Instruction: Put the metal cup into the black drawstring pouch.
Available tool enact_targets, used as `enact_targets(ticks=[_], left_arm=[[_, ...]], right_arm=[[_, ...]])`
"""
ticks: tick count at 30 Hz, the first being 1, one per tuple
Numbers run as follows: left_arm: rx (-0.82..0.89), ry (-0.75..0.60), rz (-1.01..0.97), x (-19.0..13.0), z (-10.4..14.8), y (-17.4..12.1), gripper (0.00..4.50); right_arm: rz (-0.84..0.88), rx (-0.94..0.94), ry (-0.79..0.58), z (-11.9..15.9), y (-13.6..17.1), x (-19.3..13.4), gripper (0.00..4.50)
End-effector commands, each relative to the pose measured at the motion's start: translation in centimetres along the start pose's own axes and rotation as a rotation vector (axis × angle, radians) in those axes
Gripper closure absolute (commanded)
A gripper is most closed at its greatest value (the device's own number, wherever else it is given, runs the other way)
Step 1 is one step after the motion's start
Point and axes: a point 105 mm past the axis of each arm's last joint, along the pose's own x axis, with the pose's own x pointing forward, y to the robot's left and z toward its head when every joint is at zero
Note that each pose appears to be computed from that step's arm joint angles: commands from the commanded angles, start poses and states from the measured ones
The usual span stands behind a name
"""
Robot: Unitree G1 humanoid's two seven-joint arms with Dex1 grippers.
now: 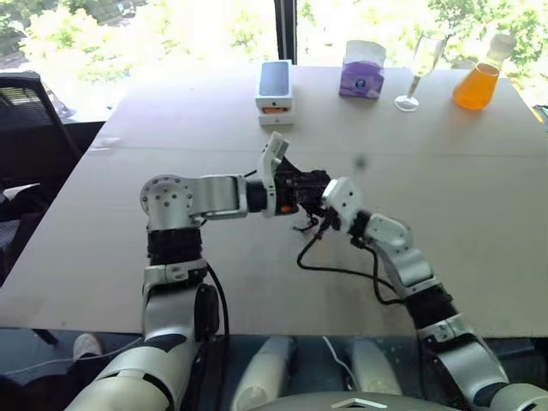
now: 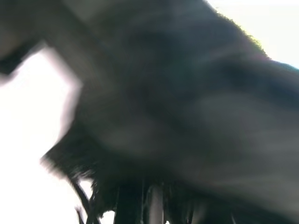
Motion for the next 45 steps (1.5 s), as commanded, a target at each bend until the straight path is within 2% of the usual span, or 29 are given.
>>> enact_targets(ticks=[1,5,7,10,14,19,25,30,31,32,33,35,40,41,43,44,45], left_arm=[[0.063,0.011,-0.095,2.3,1.0,-3.0,4.50],[0.084,-0.004,-0.079,2.6,1.7,-2.9,4.50],[0.102,-0.004,-0.070,2.0,1.5,-2.6,4.50],[0.095,-0.022,-0.039,0.8,1.4,-1.5,4.50],[0.089,-0.049,0.009,-0.1,1.5,-0.2,4.50],[0.065,-0.086,-0.010,0.3,1.8,-0.4,4.50],[0.018,-0.069,-0.013,1.6,-0.3,0.0,4.50],[0.004,-0.099,0.007,1.9,-0.1,0.4,4.50],[0.003,-0.102,0.011,1.8,0.0,0.5,4.50],[0.001,-0.104,0.013,1.7,0.0,0.6,4.50],[0.000,-0.104,0.015,1.6,0.0,0.7,4.50],[-0.001,-0.105,0.017,1.6,0.0,0.7,4.50],[-0.005,-0.109,0.019,1.7,-0.1,0.8,4.50],[-0.006,-0.110,0.021,1.7,-0.1,0.8,4.50],[-0.009,-0.114,0.025,1.6,0.0,0.9,4.50],[-0.011,-0.116,0.030,1.6,0.0,1.1,4.50],[-0.013,-0.118,0.039,1.5,0.1,1.3,4.50]], right_arm=[[0.157,-0.162,-0.030,1.9,2.4,1.7,4.46],[0.068,-0.095,-0.022,1.5,0.8,2.0,4.46],[-0.017,0.023,-0.046,1.5,-0.2,1.7,4.46],[-0.049,0.083,-0.037,0.7,-0.3,0.8,4.46],[-0.048,0.104,-0.014,-0.1,0.1,0.0,4.46],[-0.095,0.133,-0.009,0.0,-0.5,0.5,4.46],[-0.091,0.113,0.091,-0.8,-0.3,1.6,4.46],[-0.095,0.069,0.125,-1.3,-1.0,1.4,4.46],[-0.099,0.057,0.127,-1.3,-1.2,1.3,3.77],[-0.104,0.048,0.131,-1.3,-1.3,1.2,3.64],[-0.115,0.035,0.133,-1.3,-1.5,1.2,3.13],[-0.116,0.043,0.135,-1.4,-1.5,1.1,2.53],[-0.108,0.084,0.130,-1.5,-1.2,0.9,2.53],[-0.106,0.073,0.130,-1.4,-1.2,0.8,3.12],[-0.102,0.055,0.131,-1.2,-1.2,0.8,3.86],[-0.107,0.042,0.131,-1.0,-1.2,0.7,4.48],[-0.111,0.031,0.131,-0.9,-1.3,0.6,4.48]])
